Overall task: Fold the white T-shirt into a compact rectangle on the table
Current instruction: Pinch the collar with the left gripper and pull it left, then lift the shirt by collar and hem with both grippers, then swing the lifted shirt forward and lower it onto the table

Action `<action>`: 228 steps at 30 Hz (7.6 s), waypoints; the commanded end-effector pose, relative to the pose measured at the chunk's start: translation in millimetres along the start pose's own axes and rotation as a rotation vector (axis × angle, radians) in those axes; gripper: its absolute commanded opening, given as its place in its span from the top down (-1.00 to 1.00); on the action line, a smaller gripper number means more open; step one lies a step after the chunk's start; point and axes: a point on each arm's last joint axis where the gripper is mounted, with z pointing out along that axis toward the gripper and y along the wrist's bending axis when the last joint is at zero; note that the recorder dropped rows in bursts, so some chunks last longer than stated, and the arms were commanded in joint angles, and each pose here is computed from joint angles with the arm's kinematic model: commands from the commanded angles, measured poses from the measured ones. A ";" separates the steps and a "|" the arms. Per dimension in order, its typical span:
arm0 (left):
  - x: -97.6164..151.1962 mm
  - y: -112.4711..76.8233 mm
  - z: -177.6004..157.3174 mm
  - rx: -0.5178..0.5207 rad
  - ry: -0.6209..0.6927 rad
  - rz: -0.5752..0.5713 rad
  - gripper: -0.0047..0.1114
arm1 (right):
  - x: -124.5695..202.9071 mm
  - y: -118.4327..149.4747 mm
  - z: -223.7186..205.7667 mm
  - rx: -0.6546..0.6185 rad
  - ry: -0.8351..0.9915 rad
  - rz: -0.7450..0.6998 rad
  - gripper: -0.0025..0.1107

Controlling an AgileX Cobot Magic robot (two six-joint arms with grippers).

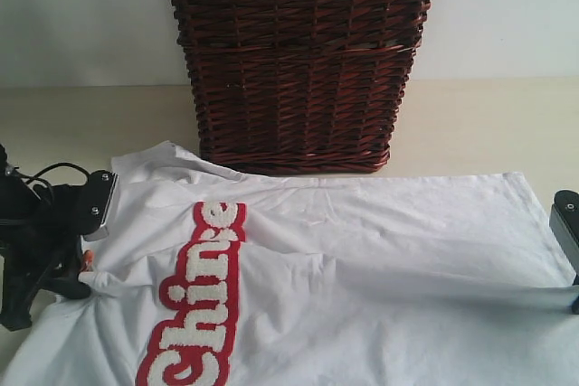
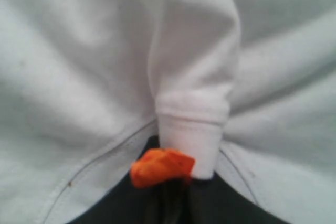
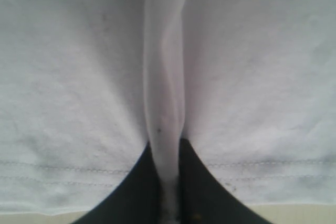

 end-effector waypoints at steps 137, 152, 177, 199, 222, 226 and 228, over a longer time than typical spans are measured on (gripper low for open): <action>-8.7 -276.5 -350.4 -1.102 -0.602 -0.321 0.92 | -100.5 222.0 -208.3 0.834 -0.148 0.022 0.96; 7.4 -310.5 -283.8 -0.846 -0.634 -0.490 0.92 | -93.2 250.5 -197.8 0.919 -0.138 0.279 0.96; 16.5 -168.9 -160.0 -0.895 -0.501 -0.602 0.92 | -53.5 176.2 -98.0 0.775 0.018 0.165 0.96; 16.8 -83.3 -107.5 -0.928 -0.421 -0.666 0.92 | -18.0 93.8 -65.2 0.802 0.125 0.273 0.96; 22.3 -45.0 -73.8 -1.068 -0.439 -0.656 0.92 | -2.8 68.7 -52.0 0.913 0.127 0.449 0.20; 21.5 -42.7 -79.1 -1.124 -0.471 -0.641 0.92 | -3.5 69.5 -55.5 0.935 0.113 0.473 0.20; 20.9 -41.3 -82.8 -1.163 -0.493 -0.631 0.92 | -4.0 70.0 -58.2 0.952 0.112 0.471 0.20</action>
